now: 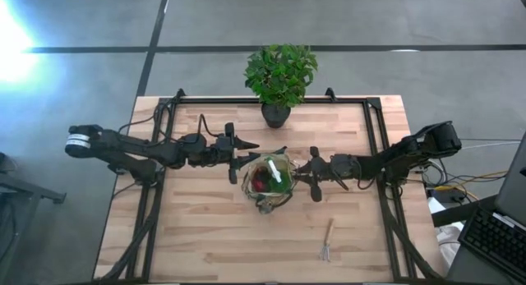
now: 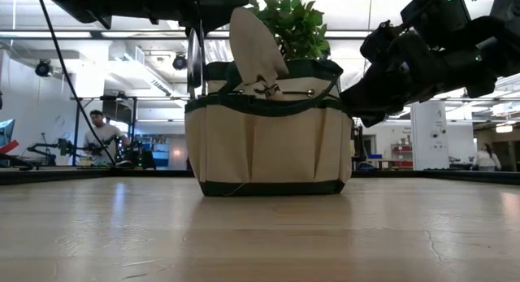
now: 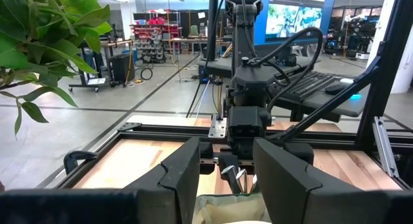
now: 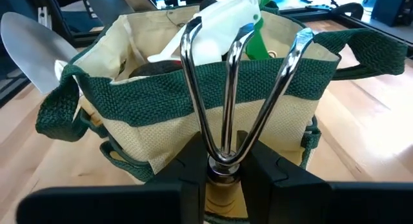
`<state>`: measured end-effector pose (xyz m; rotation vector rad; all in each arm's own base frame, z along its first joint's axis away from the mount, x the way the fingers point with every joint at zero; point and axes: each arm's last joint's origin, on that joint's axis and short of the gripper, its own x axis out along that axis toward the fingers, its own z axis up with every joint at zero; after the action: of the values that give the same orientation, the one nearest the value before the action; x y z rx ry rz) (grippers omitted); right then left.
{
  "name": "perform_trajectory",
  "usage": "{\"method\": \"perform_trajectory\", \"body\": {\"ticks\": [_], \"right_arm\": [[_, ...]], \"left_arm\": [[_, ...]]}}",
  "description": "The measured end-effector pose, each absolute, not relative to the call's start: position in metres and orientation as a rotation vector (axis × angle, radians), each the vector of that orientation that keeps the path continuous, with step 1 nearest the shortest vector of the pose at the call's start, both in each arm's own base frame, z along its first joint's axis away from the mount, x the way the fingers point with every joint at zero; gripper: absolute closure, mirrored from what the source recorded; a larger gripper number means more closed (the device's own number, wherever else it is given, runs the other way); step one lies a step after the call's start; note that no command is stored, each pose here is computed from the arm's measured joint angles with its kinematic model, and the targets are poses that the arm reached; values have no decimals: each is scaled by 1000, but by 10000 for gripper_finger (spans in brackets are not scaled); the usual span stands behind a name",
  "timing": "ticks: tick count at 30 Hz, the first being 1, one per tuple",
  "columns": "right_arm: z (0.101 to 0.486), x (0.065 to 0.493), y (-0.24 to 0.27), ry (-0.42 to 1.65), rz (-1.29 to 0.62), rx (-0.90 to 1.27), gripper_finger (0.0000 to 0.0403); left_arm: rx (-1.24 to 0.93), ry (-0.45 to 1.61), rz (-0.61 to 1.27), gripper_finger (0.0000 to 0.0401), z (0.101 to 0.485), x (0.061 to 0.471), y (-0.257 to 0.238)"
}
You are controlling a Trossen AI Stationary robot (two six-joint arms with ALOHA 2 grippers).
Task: Pick & Place Garden tools in Gardening bag
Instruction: Put the left brown hand rake into the side pocket of the gardening bag
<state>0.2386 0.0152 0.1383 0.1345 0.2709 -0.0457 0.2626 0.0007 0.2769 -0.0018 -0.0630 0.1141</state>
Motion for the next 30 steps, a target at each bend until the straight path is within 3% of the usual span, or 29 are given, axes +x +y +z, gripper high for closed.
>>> {"method": "perform_trajectory", "body": {"ticks": [6, 10, 30], "right_arm": [[138, 238, 15, 274, -61, 130, 284], [138, 238, 14, 272, -76, 128, 260], [152, 234, 18, 218, -45, 67, 246]], "left_arm": [[-2, -63, 114, 254, 277, 263, 1], [-2, -63, 114, 254, 277, 263, 1], [0, -40, 114, 254, 275, 263, 1]]}}
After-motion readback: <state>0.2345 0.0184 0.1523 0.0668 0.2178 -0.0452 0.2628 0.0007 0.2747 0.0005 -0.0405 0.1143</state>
